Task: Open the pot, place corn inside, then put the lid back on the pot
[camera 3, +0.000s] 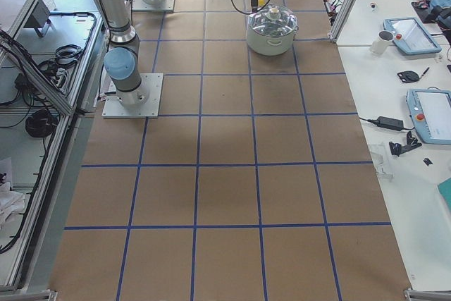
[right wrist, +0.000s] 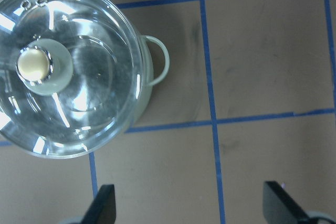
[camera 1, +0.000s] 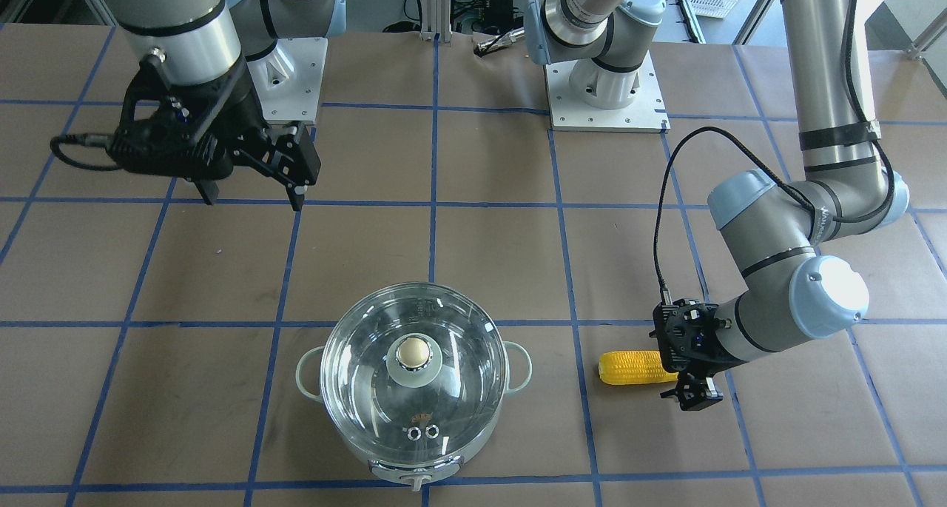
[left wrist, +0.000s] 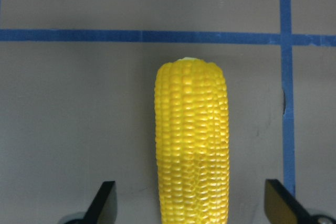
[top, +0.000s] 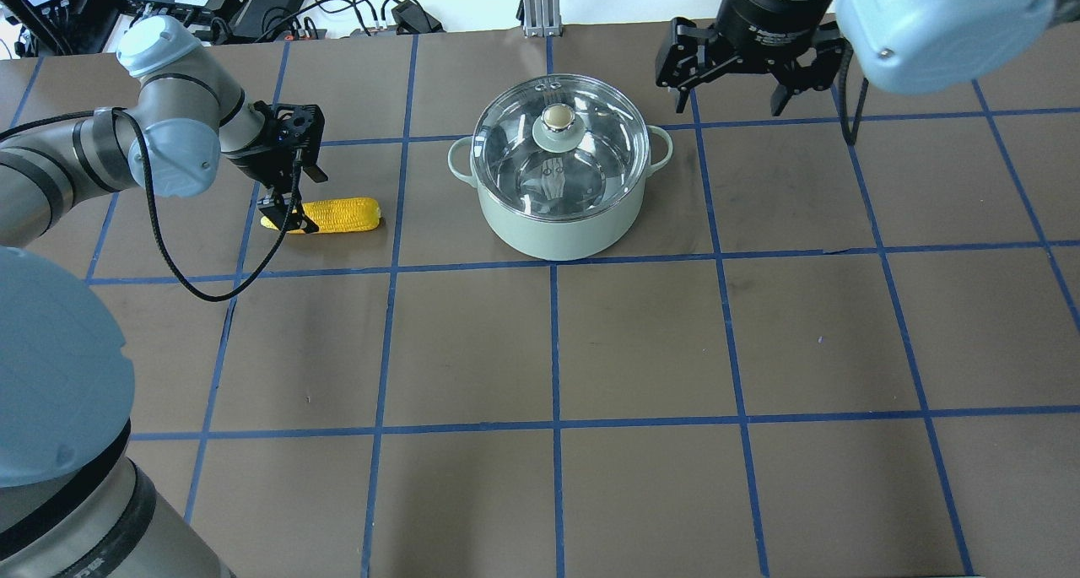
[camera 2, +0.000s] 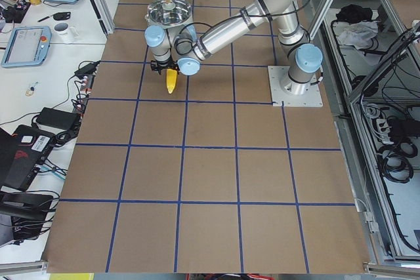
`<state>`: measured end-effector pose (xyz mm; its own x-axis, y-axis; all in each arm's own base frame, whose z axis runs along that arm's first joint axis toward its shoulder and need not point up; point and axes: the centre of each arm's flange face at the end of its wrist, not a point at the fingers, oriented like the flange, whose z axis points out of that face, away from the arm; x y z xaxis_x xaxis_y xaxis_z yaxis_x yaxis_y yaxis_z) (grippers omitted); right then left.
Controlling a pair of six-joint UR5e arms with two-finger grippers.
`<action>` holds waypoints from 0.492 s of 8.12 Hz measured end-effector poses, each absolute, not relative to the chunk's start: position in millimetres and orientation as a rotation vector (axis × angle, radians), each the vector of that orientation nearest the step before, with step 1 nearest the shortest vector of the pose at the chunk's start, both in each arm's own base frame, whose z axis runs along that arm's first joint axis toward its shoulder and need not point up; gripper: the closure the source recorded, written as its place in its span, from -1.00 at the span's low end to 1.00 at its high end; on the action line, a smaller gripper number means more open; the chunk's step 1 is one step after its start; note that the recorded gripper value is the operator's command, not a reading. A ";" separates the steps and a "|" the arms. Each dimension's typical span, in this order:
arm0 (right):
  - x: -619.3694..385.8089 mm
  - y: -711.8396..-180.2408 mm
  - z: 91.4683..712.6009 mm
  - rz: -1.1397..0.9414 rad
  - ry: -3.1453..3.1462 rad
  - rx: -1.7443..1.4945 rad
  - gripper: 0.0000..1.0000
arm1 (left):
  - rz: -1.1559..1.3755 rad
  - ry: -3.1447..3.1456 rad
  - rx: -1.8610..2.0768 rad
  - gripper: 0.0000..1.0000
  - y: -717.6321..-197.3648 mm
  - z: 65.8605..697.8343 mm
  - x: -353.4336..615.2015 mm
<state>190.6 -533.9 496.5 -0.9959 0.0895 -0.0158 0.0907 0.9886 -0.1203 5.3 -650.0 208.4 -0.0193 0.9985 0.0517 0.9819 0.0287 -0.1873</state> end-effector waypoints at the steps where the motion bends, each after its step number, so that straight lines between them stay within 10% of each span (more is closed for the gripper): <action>1: 203.0 -563.9 483.7 -0.230 3.107 0.136 -1.00 | 0.138 -2.121 -2.068 -1.00 -650.5 202.2 5.5; 4: 278.8 -612.2 418.3 -0.339 3.054 0.172 -0.99 | 0.125 -2.116 -2.067 -1.00 -650.6 196.2 6.0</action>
<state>278.8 -612.2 418.3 -0.9917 0.1036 -0.0757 0.1177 0.9695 -0.2149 6.0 -650.6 196.2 -0.0166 0.9974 0.0702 0.9821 0.0294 -0.1859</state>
